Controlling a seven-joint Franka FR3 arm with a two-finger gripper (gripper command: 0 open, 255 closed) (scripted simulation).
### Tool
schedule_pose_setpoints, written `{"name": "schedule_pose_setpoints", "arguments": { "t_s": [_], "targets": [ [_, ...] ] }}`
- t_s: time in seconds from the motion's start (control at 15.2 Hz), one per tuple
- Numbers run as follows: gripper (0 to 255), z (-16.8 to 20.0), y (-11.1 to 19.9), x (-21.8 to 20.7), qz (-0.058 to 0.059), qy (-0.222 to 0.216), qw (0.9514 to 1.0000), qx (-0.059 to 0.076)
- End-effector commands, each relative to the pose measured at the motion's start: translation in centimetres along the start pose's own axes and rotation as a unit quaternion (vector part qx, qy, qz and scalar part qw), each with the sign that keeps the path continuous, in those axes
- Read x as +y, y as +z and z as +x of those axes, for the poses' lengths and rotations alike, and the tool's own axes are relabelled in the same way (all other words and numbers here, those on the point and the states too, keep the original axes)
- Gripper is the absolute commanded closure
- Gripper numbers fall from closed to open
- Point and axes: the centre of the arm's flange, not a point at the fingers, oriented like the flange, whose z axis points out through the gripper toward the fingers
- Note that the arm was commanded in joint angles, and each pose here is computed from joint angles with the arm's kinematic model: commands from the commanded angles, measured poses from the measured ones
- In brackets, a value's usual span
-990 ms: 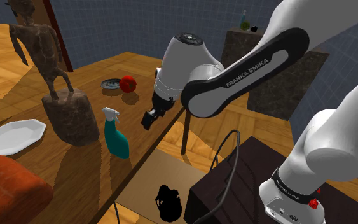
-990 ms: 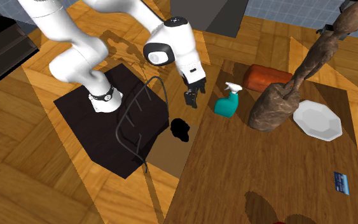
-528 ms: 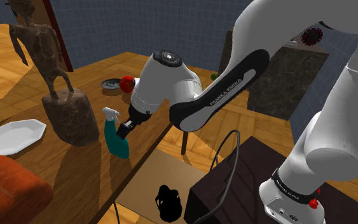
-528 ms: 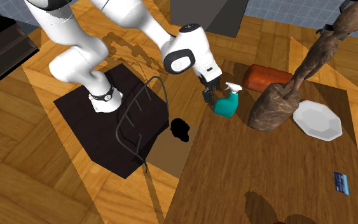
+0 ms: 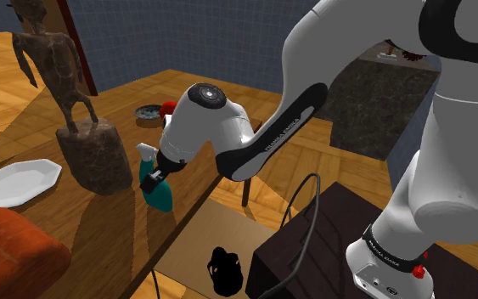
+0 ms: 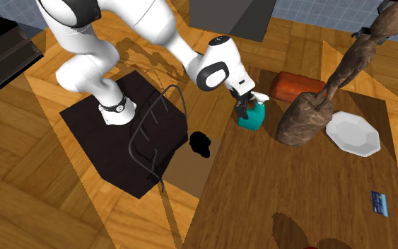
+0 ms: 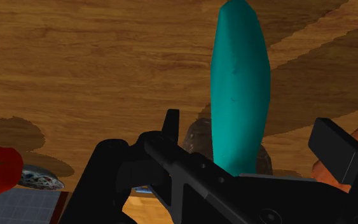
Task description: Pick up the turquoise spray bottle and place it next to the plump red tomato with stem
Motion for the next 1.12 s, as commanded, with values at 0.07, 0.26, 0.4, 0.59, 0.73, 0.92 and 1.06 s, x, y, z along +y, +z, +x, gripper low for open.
{"name": "schedule_pose_setpoints", "arguments": {
  "t_s": [0.07, 0.26, 0.4, 0.59, 0.73, 0.92, 1.06],
  "targets": [
    [0, -0.04, 1.48, -0.09, 0.000, 0.000, 1.0000, 0.000],
    [0, -0.04, 1.48, -0.09, 0.000, 0.000, 1.0000, 0.000],
    [0, -0.04, 1.48, -0.09, 0.000, 0.000, 1.0000, 0.000],
    [255, -0.04, 1.48, -0.09, 0.000, 0.000, 1.0000, 0.000],
    [255, -0.04, 1.48, -0.09, 0.000, 0.000, 1.0000, 0.000],
    [255, -0.04, 1.48, -0.09, 0.000, 0.000, 1.0000, 0.000],
    [255, -0.04, 1.48, -0.09, 0.000, 0.000, 1.0000, 0.000]
  ]
}}
